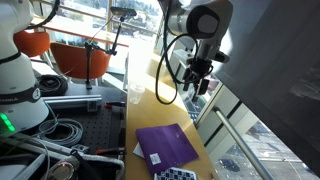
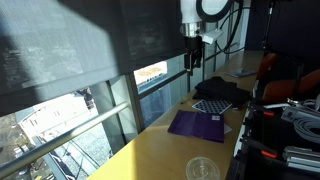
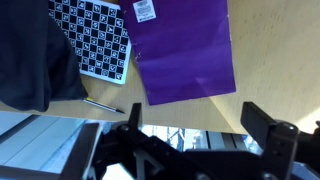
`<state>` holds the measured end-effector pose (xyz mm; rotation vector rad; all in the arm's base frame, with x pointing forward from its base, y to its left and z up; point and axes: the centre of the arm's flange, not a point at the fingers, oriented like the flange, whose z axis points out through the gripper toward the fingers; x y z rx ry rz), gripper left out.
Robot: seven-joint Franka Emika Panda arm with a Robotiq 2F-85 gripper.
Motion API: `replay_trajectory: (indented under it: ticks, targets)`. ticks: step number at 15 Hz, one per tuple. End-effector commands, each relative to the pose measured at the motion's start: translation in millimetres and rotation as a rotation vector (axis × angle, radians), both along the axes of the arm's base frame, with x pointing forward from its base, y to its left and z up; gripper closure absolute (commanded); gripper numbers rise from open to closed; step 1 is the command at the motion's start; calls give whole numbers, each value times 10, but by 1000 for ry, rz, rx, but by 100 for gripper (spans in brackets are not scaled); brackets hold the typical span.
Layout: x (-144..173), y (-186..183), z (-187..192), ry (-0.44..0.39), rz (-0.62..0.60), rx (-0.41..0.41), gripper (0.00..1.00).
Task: Close the folder
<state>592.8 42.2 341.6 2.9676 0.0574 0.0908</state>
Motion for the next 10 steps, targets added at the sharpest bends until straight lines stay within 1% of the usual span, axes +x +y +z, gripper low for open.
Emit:
replay_trajectory:
  ticks: [1,4,5,8,10]
  targets:
    - [-843,186,170,-72,-2,-15,0]
    - [-1175,140,327,-75,-45,6,0]
    - [-1247,74,389,-82,-56,10,0]
    - [-1311,-172,587,-116,-79,38,0]
    - [-1282,-347,709,-132,-99,74,0]
